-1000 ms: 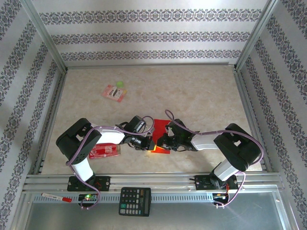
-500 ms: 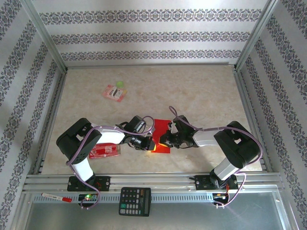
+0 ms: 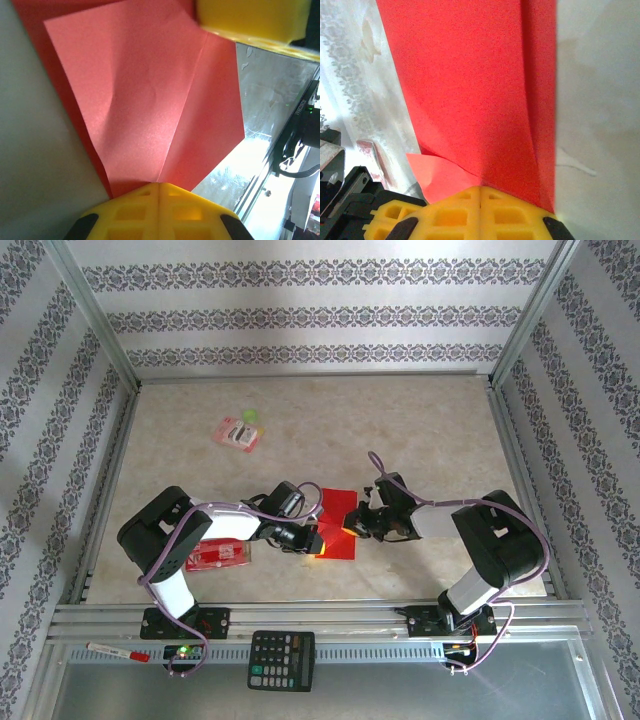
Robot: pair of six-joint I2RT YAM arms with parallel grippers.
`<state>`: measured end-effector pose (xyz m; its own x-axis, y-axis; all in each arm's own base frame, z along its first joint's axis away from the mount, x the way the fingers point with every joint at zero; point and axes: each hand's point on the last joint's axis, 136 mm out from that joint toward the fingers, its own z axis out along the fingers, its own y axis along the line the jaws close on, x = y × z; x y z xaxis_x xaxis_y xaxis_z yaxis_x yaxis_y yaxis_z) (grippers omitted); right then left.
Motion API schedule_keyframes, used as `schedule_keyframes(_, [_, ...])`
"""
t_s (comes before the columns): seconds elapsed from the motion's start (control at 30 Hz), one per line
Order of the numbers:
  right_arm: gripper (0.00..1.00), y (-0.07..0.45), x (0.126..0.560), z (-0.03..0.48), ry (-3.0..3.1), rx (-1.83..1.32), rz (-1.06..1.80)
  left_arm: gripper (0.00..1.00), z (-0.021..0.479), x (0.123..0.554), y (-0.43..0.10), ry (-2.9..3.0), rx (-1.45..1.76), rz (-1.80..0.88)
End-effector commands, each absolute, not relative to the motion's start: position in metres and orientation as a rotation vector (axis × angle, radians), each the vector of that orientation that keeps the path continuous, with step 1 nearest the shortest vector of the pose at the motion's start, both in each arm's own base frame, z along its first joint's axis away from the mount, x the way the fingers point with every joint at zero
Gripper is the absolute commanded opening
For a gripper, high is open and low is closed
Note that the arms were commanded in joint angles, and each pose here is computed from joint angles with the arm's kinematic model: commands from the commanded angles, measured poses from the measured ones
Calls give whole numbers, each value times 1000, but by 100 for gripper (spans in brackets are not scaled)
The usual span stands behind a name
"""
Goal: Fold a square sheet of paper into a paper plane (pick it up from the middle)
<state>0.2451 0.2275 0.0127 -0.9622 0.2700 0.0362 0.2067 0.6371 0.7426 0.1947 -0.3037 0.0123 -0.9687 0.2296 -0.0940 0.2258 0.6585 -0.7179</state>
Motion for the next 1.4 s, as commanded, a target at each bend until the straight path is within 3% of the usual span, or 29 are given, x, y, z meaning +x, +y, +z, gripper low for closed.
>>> schedule_keyframes(0.0, [5,164,260,-26,2772,653,817,0,-54,155,-234,-2876,-235,708])
schedule_keyframes(0.27, [5,148,280,-13,2690,709,800,0,-51,157,-239,-2874,-243,732])
schedule_keyframes(0.5, [7,170,283,47,2624,411,890,1,-15,180,-282,-2890,-265,979])
schedule_keyframes(0.73, [8,207,246,54,2641,280,967,17,34,206,-311,-2916,-242,1240])
schedule_keyframes(0.87, [7,232,244,51,2643,227,1051,19,48,212,-317,-2918,-245,1302])
schedule_keyframes(0.97, [7,245,247,44,2665,200,1080,17,48,215,-320,-2915,-252,1311])
schedule_keyframes(1.13, [6,252,248,24,2709,207,1103,6,39,220,-327,-2899,-251,1295])
schedule_keyframes(1.37, [6,238,240,0,2773,258,1041,2,20,216,-321,-2891,-265,1212])
